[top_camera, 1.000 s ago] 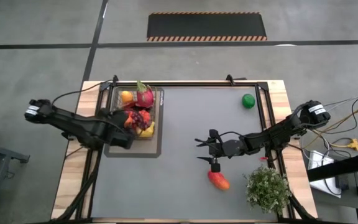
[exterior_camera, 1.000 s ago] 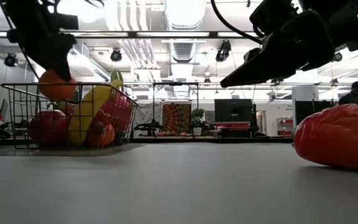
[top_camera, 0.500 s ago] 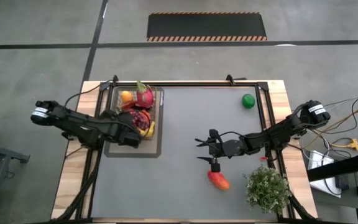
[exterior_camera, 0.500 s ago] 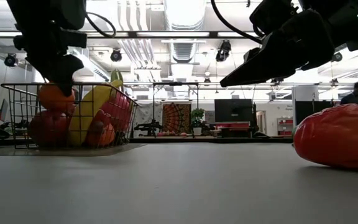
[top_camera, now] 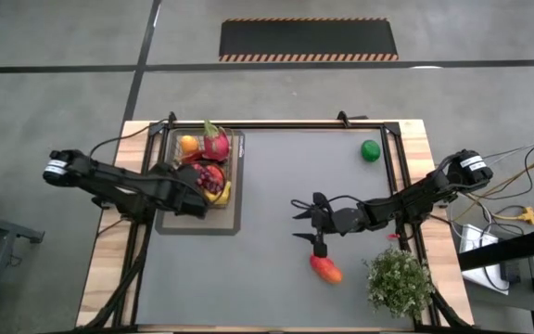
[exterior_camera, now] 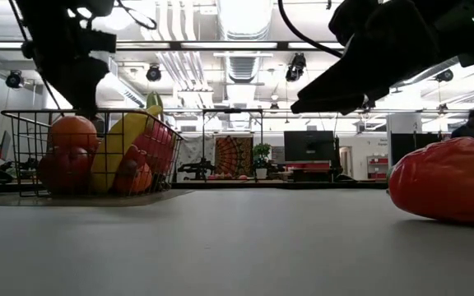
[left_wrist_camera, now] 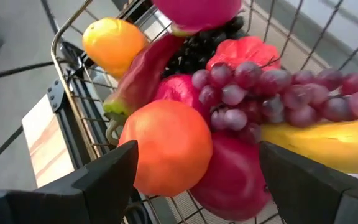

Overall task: Build produce basket
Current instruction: Put the orange mango into the gold wire basket

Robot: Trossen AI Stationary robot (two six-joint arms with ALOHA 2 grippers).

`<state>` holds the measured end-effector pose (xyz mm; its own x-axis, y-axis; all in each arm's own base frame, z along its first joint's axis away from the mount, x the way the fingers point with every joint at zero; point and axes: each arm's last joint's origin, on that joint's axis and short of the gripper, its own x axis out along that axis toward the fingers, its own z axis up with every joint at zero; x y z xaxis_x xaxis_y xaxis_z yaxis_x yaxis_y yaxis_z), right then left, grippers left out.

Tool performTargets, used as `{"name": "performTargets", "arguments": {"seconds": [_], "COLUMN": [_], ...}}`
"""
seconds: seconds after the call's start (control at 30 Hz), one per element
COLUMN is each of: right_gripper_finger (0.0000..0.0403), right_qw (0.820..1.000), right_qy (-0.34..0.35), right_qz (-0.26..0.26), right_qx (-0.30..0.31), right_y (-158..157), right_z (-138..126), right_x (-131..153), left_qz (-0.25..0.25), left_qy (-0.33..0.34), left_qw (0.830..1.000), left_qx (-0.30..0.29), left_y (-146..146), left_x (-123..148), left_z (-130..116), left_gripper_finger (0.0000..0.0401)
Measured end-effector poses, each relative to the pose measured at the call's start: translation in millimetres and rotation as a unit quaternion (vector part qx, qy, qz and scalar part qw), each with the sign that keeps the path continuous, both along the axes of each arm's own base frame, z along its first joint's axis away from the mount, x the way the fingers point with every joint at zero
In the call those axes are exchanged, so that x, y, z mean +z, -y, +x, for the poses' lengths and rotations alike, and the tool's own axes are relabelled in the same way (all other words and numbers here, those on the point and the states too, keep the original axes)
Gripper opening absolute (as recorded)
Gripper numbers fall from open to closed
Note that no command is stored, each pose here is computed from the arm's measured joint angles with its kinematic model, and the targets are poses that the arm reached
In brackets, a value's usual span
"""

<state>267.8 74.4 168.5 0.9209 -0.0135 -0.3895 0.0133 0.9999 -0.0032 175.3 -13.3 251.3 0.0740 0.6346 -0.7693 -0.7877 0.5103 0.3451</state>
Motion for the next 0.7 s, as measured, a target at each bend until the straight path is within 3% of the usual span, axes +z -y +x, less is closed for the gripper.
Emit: {"name": "performTargets", "arguments": {"seconds": [0.23,0.37,0.7], "right_gripper_finger": [0.023,0.023,0.023], "right_qw": [0.998,0.995,0.986], "right_qy": [-0.007,-0.023,-0.123], "right_qz": [0.055,0.092,0.116], "right_qx": [-0.002,0.018,0.004], "right_y": [-1.8,-5.4,-25.3], "right_z": [1.6,6.0,15.5], "right_x": [1.8,7.4,33.4], "left_qz": [-0.004,-0.002,0.042], "left_qy": [0.023,0.061,0.172], "left_qw": [0.999,0.992,0.941], "left_qx": [-0.042,-0.107,-0.289], "left_y": [3.5,11.2,37.9], "left_x": [18.7,26.7,47.7], "left_z": [7.4,21.2,54.6], "left_gripper_finger": [0.0311,0.0312,0.0312]}}
